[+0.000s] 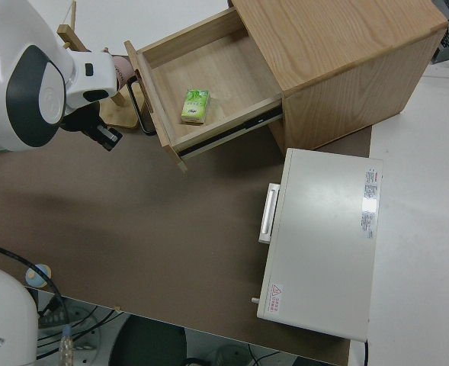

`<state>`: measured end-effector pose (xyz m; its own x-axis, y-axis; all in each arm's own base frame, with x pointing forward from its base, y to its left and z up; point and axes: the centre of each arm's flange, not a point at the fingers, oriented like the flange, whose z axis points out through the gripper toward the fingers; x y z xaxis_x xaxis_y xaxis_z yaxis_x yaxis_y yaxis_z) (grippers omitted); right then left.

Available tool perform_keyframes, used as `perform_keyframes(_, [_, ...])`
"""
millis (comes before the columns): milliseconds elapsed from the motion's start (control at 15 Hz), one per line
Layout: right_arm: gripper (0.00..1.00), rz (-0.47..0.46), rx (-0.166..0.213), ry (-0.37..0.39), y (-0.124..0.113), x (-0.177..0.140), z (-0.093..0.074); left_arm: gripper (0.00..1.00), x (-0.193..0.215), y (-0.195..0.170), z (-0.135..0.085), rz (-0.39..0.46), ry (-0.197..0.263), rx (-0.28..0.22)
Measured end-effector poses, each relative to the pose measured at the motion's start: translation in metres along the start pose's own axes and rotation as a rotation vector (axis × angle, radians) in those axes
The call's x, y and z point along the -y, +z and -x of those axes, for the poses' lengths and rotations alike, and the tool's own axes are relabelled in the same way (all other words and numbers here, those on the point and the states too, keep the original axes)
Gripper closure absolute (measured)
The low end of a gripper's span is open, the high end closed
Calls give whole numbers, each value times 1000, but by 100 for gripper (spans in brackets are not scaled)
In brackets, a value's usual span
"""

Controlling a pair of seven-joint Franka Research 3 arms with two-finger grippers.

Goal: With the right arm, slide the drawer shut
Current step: 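Move the right gripper toward the dark handle of the open wooden drawer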

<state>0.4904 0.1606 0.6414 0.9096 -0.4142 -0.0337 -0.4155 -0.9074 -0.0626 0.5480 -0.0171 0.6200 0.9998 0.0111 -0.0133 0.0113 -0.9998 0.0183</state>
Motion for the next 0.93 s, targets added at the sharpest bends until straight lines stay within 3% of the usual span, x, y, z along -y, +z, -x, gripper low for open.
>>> perform_keyframes(467, [99,-69,-7,204,10,39,23,0,0,0,0,0,0,0])
perform_keyframes(933, [99,-117,-20,351,70,62,26,0,0,0,0,0,0,0])
